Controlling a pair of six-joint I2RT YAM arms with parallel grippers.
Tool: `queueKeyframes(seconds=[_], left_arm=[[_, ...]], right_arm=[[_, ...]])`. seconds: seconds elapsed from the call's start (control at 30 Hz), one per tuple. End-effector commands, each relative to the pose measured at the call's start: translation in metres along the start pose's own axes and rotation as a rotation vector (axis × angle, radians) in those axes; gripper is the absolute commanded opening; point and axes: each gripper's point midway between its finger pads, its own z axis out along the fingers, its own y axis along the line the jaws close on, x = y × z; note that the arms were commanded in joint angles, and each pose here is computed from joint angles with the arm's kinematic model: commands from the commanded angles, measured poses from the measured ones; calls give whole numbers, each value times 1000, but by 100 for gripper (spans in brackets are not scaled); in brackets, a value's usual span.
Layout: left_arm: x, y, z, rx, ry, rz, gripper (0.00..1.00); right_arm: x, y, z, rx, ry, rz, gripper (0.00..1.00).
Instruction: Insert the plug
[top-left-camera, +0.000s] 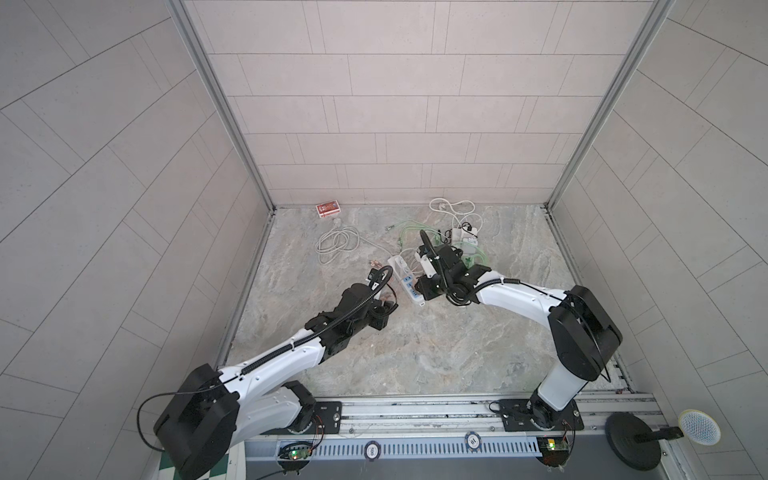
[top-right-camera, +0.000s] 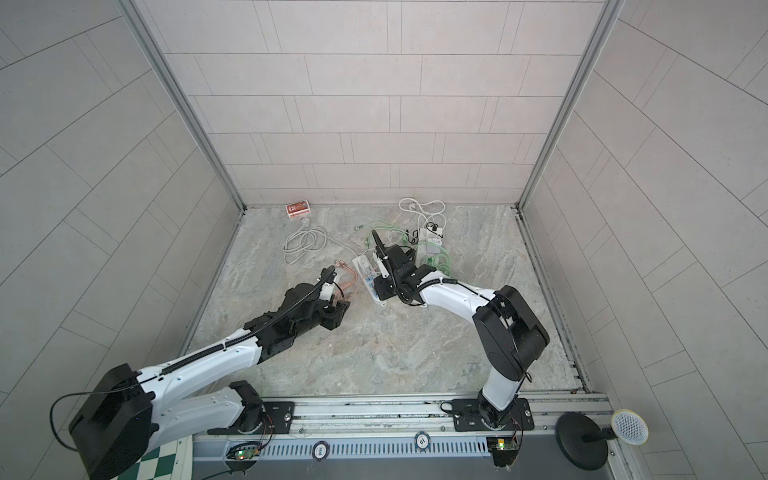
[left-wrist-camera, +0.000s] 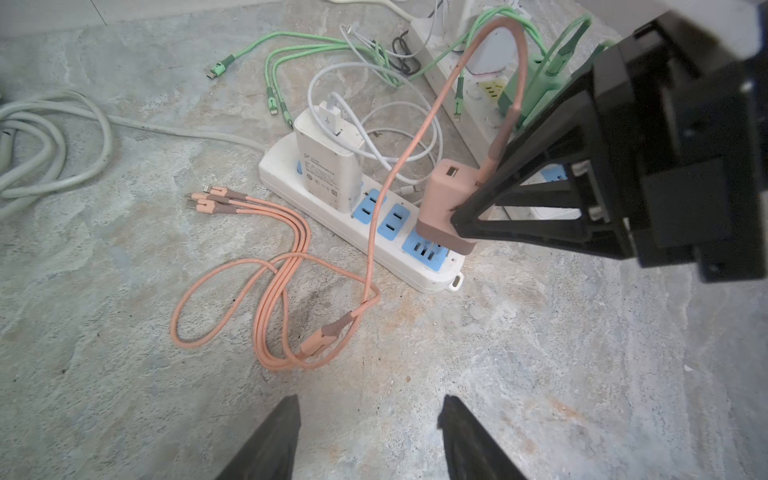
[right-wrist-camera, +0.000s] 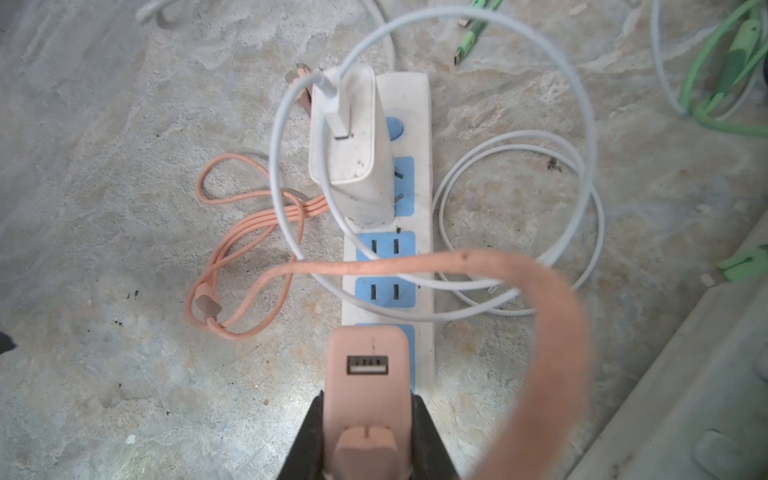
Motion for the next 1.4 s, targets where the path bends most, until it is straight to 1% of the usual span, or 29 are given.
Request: queueKeyframes(seconds=[0.0, 0.13, 0.3, 0.6, 1.07, 1.37], left_arm=[[-4, 2, -2, -10, -34, -8, 61], [-5, 1, -1, -6, -34, -9, 61], [-6, 2, -3, -10, -41, -8, 61], [-6, 1, -3, -4, -39, -4, 61], [-3, 2, -4, -7, -42, -7, 61], [-2, 2, -5, -8, -46, -8, 61]], right_arm=[[-22, 11, -21, -29, -90, -16, 0], [-23, 9, -19, -17, -99, -35, 0], [-16, 8, -6, -18, -67, -27, 0], [-5, 8, 7, -20, -40, -23, 0], [5, 3, 18, 28, -22, -34, 0], [10, -3, 17, 61, -26, -32, 0]])
